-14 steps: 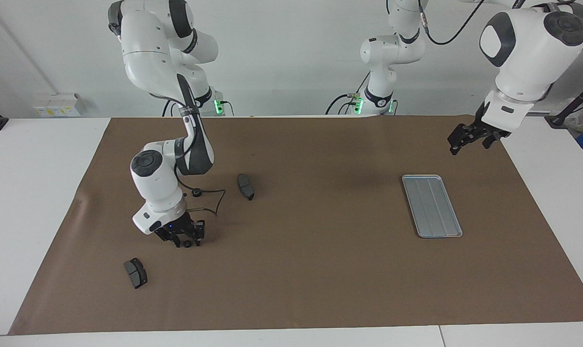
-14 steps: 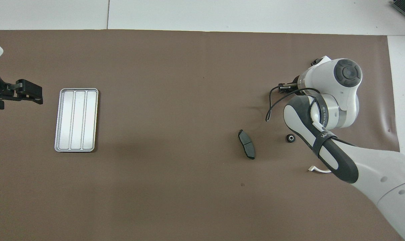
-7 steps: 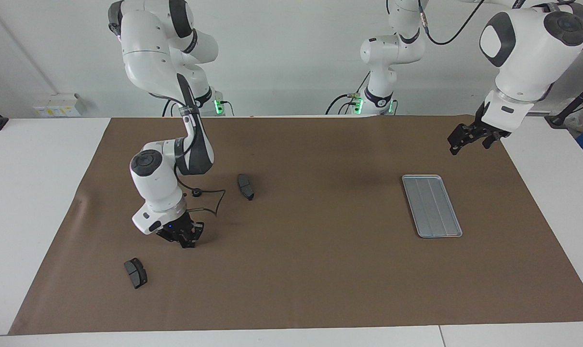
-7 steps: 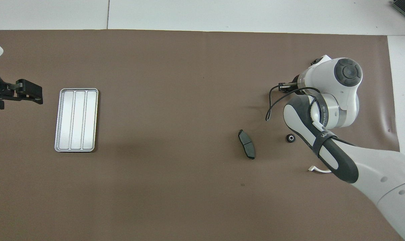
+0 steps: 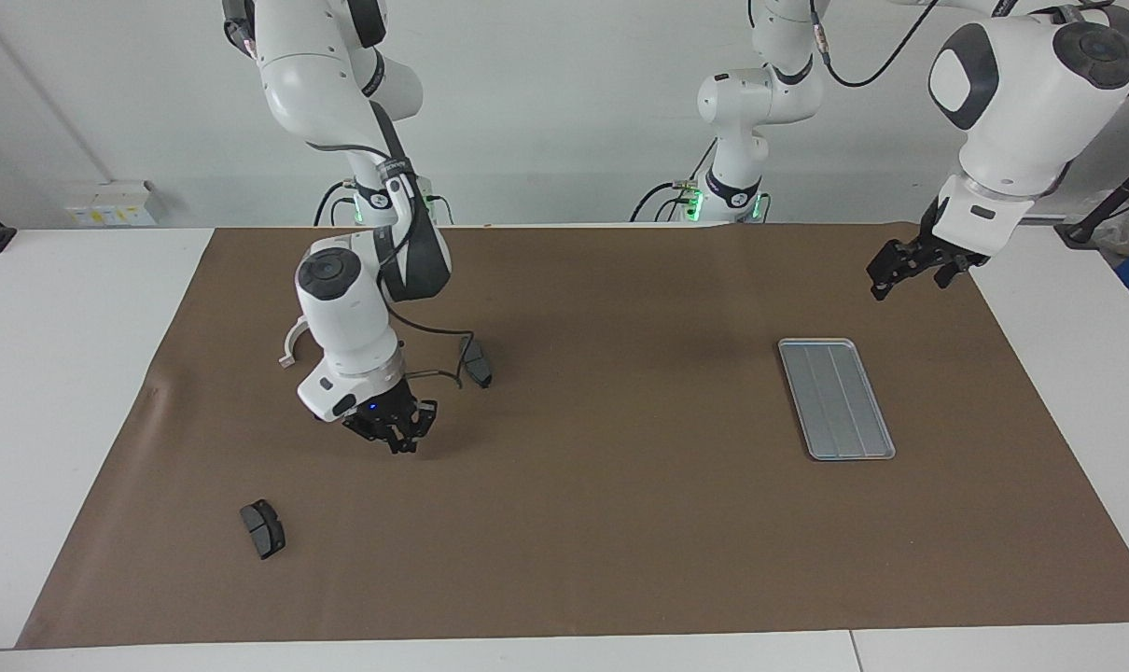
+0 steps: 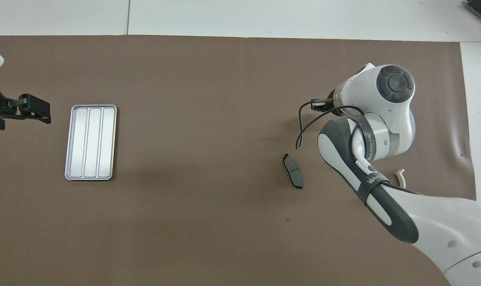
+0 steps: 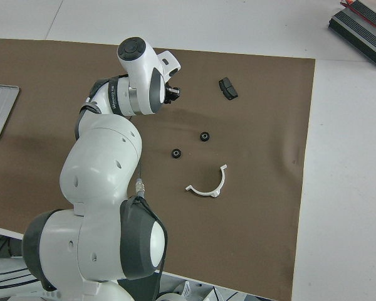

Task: Pick bearing gear from pile to tray
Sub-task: 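Carry the gear toward the table middle and release it with the right gripper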

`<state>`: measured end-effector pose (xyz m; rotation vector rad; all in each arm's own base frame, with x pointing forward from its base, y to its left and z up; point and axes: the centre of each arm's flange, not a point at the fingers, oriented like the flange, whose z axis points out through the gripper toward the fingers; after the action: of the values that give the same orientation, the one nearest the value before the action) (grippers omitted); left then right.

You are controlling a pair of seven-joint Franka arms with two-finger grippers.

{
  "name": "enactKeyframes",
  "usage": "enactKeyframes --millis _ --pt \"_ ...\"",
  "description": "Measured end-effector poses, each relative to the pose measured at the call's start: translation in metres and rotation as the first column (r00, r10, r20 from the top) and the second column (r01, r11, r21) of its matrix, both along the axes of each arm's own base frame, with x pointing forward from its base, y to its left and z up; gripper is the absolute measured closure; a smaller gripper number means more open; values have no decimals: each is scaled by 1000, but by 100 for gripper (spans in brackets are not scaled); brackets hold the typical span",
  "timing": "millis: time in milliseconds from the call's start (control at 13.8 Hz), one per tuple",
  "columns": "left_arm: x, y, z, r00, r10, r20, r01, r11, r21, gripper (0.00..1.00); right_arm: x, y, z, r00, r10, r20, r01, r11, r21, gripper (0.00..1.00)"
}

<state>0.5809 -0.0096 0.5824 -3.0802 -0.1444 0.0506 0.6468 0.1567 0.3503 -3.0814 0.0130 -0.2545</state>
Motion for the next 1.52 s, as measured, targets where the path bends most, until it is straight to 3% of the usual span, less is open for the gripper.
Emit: enactKeyframes --millis 289,723,1084,1156,1517 --pt "0 0 0 1000 0 0 0 1000 0 0 -26 83 -2 999 -35 -11 35 999 27 76" --pt "0 0 0 1000 0 0 0 1000 0 0 -87 213 -31 999 -45 -17 46 997 62 76" --pt "0 0 0 1000 0 2 0 1000 0 0 -118 258 -45 999 -35 -33 37 998 55 76" --pt "0 0 0 1000 0 2 0 1000 0 0 -121 262 -47 999 -33 -36 34 998 53 71" --pt "-1 -3 5 1000 -6 15 6 1000 0 0 -115 255 -46 998 -46 -34 47 998 48 15"
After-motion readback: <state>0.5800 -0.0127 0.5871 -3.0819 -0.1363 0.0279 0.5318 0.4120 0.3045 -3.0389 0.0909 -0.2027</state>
